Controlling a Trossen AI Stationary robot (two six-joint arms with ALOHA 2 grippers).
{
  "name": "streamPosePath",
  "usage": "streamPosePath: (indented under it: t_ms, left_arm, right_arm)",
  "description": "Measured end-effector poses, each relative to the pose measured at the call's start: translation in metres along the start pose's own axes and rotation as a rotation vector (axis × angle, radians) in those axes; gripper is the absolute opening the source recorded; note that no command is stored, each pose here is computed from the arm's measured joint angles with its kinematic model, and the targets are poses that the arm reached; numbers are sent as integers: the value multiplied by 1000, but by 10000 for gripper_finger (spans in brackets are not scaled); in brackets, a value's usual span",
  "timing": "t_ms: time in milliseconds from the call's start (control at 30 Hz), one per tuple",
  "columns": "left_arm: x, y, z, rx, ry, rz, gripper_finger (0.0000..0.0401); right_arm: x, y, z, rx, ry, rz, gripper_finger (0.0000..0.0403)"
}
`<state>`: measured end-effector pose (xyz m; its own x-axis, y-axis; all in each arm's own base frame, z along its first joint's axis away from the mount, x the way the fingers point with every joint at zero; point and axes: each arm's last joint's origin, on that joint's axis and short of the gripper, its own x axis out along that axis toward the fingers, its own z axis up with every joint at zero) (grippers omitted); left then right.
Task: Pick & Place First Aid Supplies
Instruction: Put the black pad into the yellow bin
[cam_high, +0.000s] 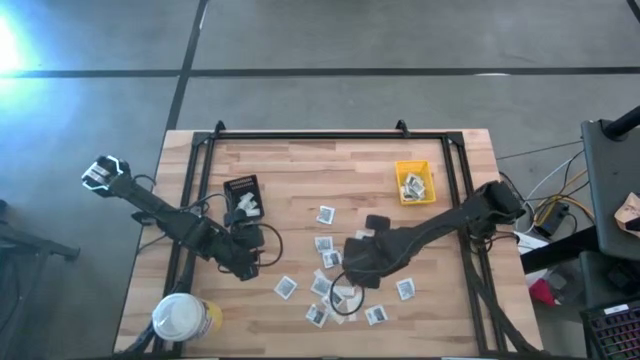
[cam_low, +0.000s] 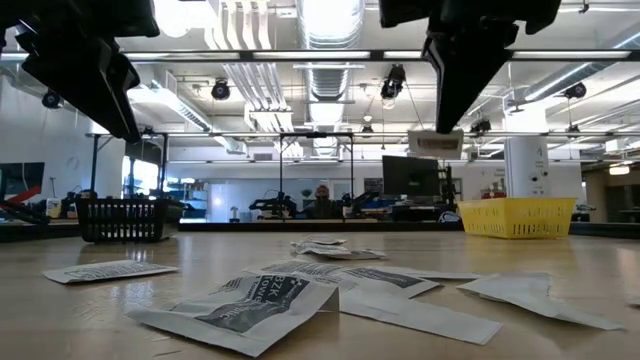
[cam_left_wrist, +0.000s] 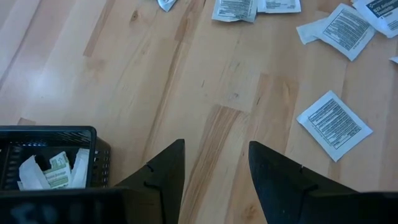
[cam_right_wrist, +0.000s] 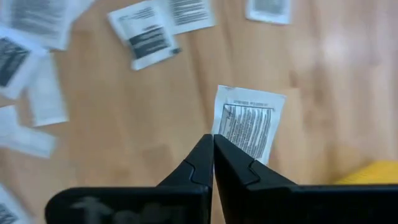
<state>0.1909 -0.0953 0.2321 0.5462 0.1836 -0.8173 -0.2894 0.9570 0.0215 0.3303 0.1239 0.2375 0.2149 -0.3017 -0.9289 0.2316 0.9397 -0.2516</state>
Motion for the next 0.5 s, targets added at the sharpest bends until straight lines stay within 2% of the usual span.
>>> streamPosePath:
  t_ms: [300, 500]
  left_arm:
    - [0, 0, 0, -1, -3, -2, 170]
    - [0, 0, 0, -1, -2, -2, 170]
  right_arm:
    - [-4, -32, -3, 35, -18, -123, 8]
    - [8, -67, -7, 90, 42, -215, 8]
